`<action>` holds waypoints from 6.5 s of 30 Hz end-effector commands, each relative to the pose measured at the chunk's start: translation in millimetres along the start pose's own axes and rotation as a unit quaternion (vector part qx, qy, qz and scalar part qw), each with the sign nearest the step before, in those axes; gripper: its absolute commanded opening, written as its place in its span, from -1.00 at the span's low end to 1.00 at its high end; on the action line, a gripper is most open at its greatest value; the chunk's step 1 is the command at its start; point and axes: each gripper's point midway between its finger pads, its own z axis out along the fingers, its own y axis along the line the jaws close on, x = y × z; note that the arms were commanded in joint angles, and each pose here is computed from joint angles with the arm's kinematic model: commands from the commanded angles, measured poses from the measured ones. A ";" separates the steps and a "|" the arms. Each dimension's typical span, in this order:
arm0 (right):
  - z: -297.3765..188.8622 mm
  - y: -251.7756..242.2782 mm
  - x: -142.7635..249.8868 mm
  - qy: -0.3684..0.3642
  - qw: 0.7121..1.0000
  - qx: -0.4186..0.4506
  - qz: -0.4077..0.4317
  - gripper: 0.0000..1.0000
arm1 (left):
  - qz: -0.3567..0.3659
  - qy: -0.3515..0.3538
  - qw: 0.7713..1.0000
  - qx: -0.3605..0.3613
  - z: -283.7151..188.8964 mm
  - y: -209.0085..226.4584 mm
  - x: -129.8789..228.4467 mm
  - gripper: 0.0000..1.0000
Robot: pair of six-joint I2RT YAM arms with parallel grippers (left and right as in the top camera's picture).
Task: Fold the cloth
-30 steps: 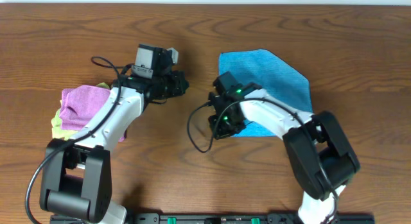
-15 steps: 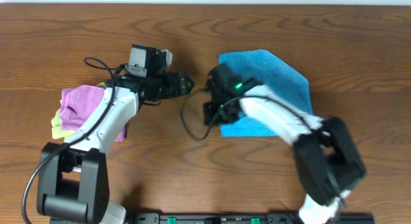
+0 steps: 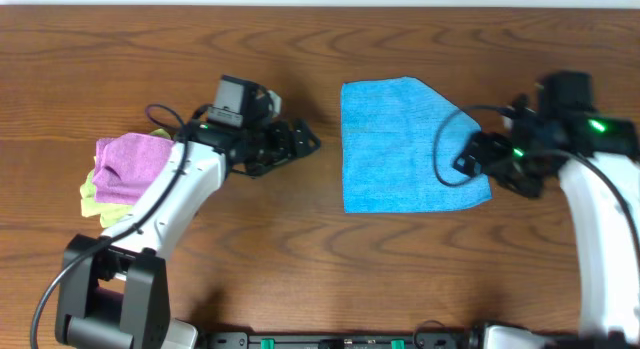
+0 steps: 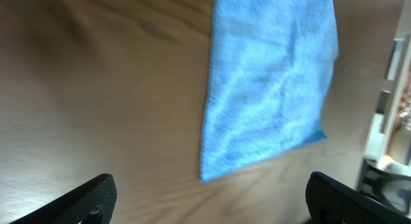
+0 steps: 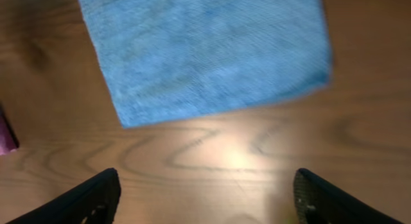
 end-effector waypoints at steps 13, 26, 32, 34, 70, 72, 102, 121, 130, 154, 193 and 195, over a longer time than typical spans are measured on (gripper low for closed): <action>18.0 -57.8 71.2 -0.059 0.993 -0.053 0.091 0.77 | -0.131 0.053 0.989 0.045 34.7 -11.6 50.1 0.91; 29.4 -91.3 46.0 -0.068 0.979 -0.054 0.186 0.78 | -0.251 0.050 0.965 0.047 67.6 -0.3 85.0 0.91; 42.1 -94.6 40.1 -0.049 0.976 -0.065 0.201 0.78 | -0.263 0.024 0.964 0.031 69.6 7.5 79.3 0.91; 44.2 -95.8 38.5 -0.047 0.976 -0.065 0.204 0.79 | -0.272 0.020 0.962 0.025 71.4 10.8 78.5 0.91; 44.3 -93.2 34.4 -0.052 0.973 -0.077 0.210 0.78 | -0.304 0.004 0.952 0.017 139.8 22.9 87.0 1.00; 44.3 -93.2 34.4 -0.052 0.973 -0.077 0.210 0.78 | -0.301 -0.005 0.954 0.012 139.9 25.4 84.8 0.87; 44.1 -83.4 41.1 -0.035 0.973 -0.098 0.205 0.78 | -0.237 0.003 0.971 -0.020 170.8 56.4 98.3 -0.89; 93.6 -108.6 45.3 -0.074 0.973 -0.073 0.205 0.68 | -0.204 0.022 0.978 0.024 160.6 52.8 80.0 -0.89; 115.5 -107.3 23.9 -0.098 0.967 -0.087 0.219 0.65 | -0.196 0.036 0.979 0.033 158.6 51.5 81.9 -0.88; 168.8 -74.9 7.7 -0.068 0.974 -0.087 0.199 0.14 | -0.200 0.055 0.977 0.053 147.7 58.0 72.1 -0.89; 81.9 -13.0 39.3 -0.086 0.966 -0.179 0.163 -0.97 | -0.111 0.032 0.991 0.062 67.7 32.7 56.0 -0.88; 81.4 -12.9 37.9 -0.089 0.966 -0.179 0.166 -0.98 | -0.125 0.036 0.991 0.035 70.2 44.1 61.1 -0.87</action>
